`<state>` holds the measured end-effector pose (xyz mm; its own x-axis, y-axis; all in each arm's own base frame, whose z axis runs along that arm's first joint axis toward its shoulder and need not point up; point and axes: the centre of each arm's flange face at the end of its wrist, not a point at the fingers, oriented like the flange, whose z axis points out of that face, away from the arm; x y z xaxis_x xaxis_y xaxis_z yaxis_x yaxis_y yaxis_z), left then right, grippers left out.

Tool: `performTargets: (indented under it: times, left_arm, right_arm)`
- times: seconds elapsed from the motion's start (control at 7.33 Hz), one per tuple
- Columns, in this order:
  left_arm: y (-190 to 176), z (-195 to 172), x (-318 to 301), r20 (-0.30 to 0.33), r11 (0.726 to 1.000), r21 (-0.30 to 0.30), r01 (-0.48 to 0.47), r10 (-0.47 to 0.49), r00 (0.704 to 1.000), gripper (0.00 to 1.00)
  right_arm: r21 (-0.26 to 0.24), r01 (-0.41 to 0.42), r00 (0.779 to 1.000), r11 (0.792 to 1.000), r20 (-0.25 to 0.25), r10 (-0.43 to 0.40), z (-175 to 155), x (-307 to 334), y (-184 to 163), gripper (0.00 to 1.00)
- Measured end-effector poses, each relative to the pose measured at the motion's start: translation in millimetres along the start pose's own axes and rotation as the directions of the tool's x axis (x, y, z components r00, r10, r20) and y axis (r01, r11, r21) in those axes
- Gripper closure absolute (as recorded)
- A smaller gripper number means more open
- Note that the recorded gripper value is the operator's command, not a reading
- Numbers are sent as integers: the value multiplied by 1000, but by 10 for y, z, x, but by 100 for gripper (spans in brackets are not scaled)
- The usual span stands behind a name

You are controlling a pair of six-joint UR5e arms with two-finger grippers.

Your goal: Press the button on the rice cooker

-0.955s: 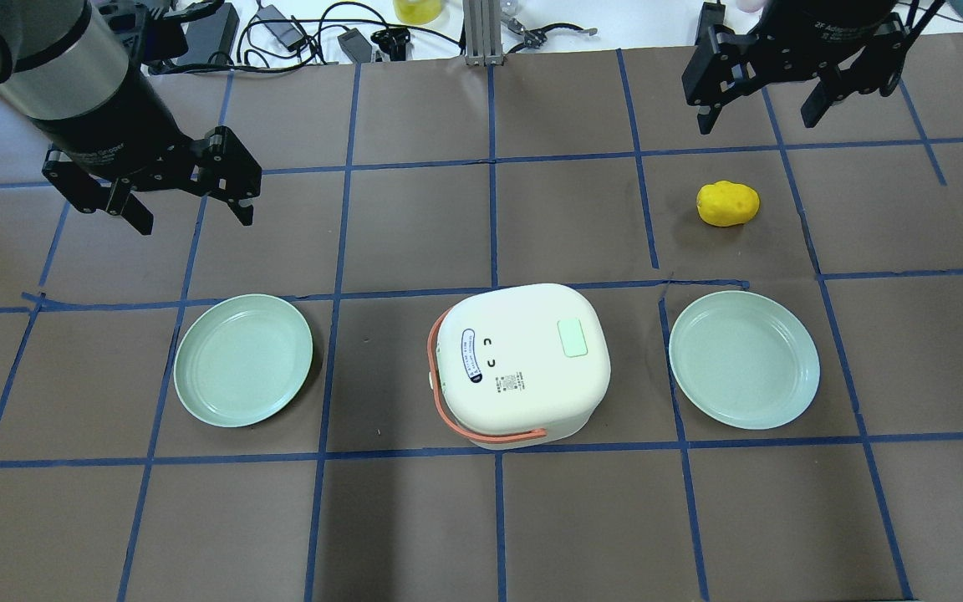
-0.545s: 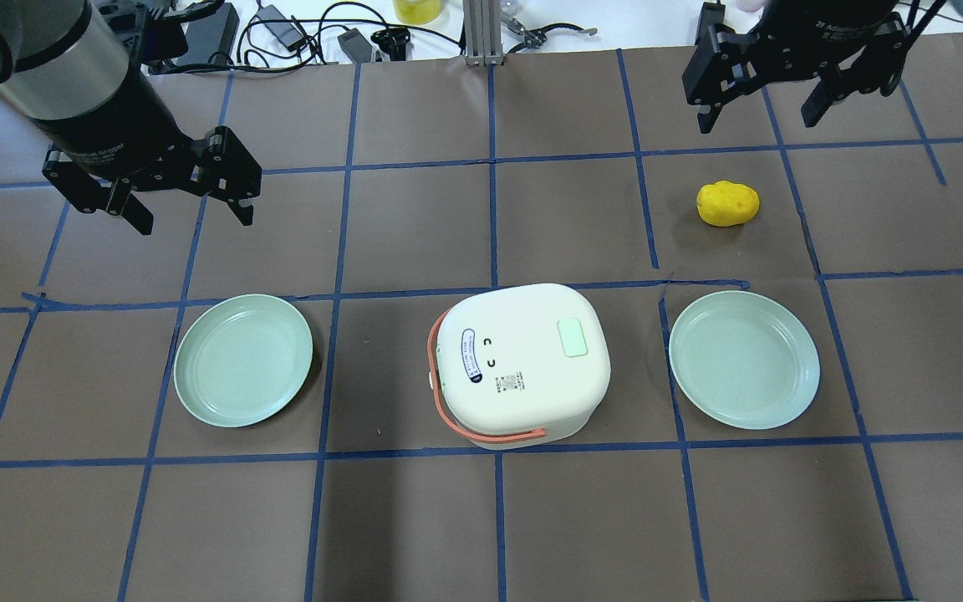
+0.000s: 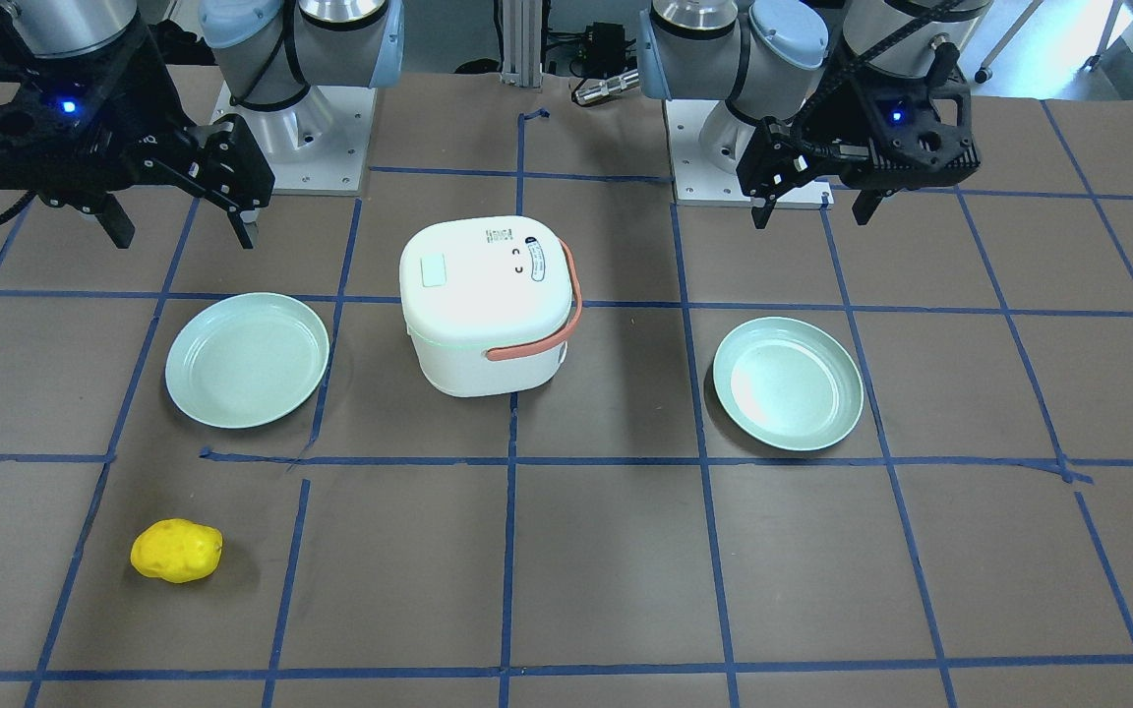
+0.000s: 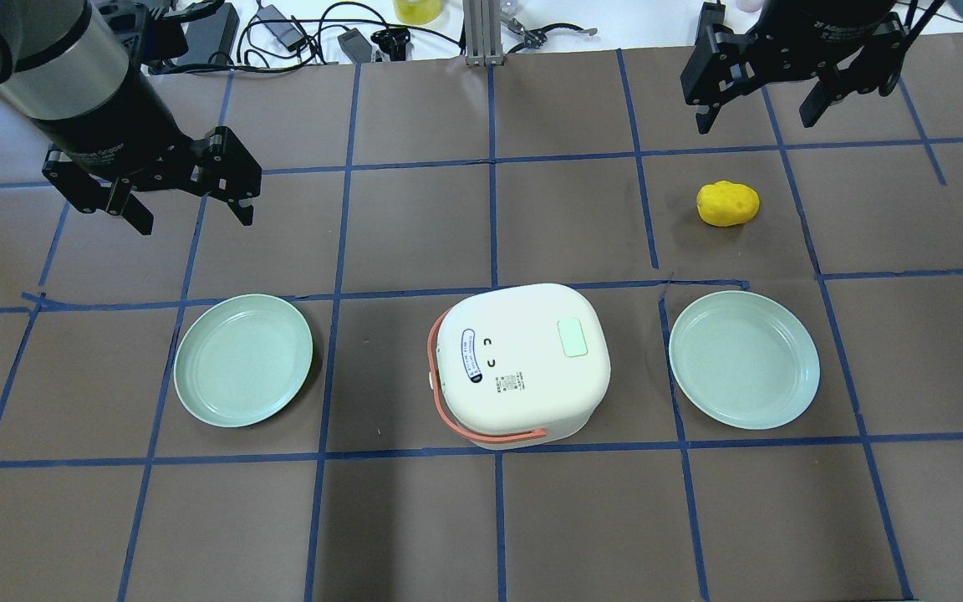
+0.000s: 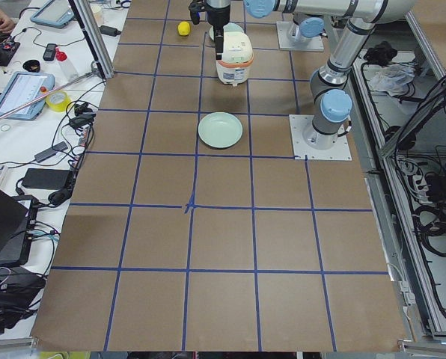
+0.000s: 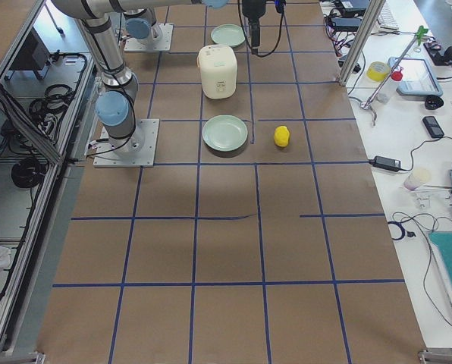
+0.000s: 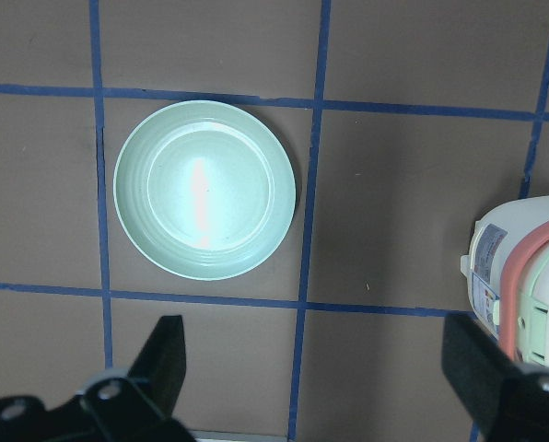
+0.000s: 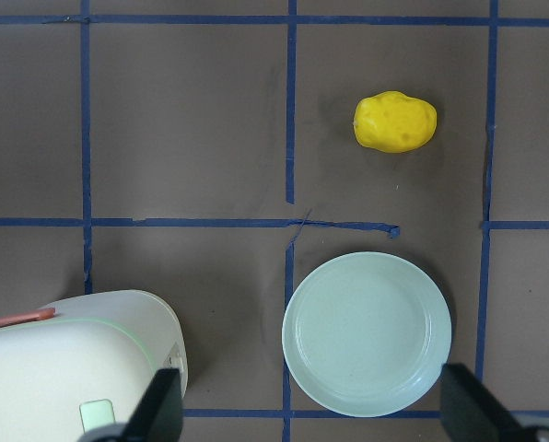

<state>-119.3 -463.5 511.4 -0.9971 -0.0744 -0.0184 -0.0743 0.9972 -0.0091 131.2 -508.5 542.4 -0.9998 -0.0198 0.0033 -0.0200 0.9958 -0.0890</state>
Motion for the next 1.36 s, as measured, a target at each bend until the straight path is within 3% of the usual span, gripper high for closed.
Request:
performTargets:
  times: [0.27,0.41,0.55,0.82,1.36]
  left_arm:
    - [0,0,0,0,1000,0,0,0,1000,0]
    - [0,0,0,0,1000,0,1,-1,1000,0]
    - [0,0,0,0,1000,0,0,0,1000,0]
    - [0,0,0,0,1000,0,1,-1,1000,0]
    - [0,0,0,0,1000,0,0,0,1000,0]
  right_arm:
    - [-2,0,1000,1000,0,0,3,-8,5,2]
    - [-5,0,1000,1000,0,0,8,-11,9,40]
    - [-10,-2,1000,1000,3,2,15,-18,15,86]
    - [-61,-48,998,997,26,50,79,-245,118,99]
    - [-199,-58,998,978,21,63,833,-1087,614,100]
